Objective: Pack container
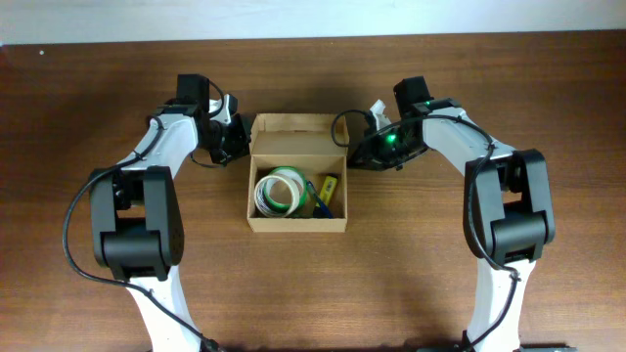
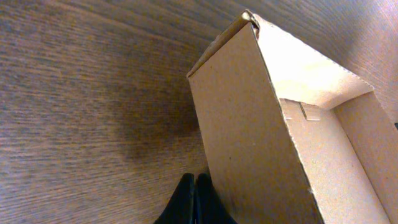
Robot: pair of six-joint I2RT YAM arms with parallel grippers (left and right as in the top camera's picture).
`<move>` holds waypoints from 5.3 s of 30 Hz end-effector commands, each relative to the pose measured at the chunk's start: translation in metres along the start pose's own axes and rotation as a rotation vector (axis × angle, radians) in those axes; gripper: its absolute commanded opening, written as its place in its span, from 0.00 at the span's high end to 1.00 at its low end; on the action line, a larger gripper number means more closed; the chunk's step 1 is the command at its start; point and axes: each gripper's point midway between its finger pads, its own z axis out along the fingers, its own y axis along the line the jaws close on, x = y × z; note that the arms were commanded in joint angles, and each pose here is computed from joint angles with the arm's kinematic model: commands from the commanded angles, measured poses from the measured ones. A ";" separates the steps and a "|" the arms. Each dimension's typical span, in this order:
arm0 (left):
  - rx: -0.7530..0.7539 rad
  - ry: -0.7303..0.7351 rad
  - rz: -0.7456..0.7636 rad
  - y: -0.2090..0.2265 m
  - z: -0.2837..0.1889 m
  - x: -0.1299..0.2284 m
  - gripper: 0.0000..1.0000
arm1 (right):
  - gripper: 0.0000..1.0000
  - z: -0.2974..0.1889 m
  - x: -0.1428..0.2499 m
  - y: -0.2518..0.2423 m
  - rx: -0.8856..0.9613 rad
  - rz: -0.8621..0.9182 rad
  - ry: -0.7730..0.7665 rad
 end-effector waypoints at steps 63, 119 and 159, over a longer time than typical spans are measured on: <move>0.296 -0.006 0.040 -0.039 -0.020 -0.014 0.98 | 0.96 0.002 -0.046 0.033 -0.526 -0.052 -0.054; 0.939 0.235 -0.061 -0.092 -0.107 0.027 0.98 | 0.95 -0.163 -0.019 0.183 -0.779 -0.289 -0.053; -0.204 -0.301 0.597 -0.075 -0.284 0.097 0.97 | 0.96 -0.051 0.128 0.232 -0.219 -0.568 0.104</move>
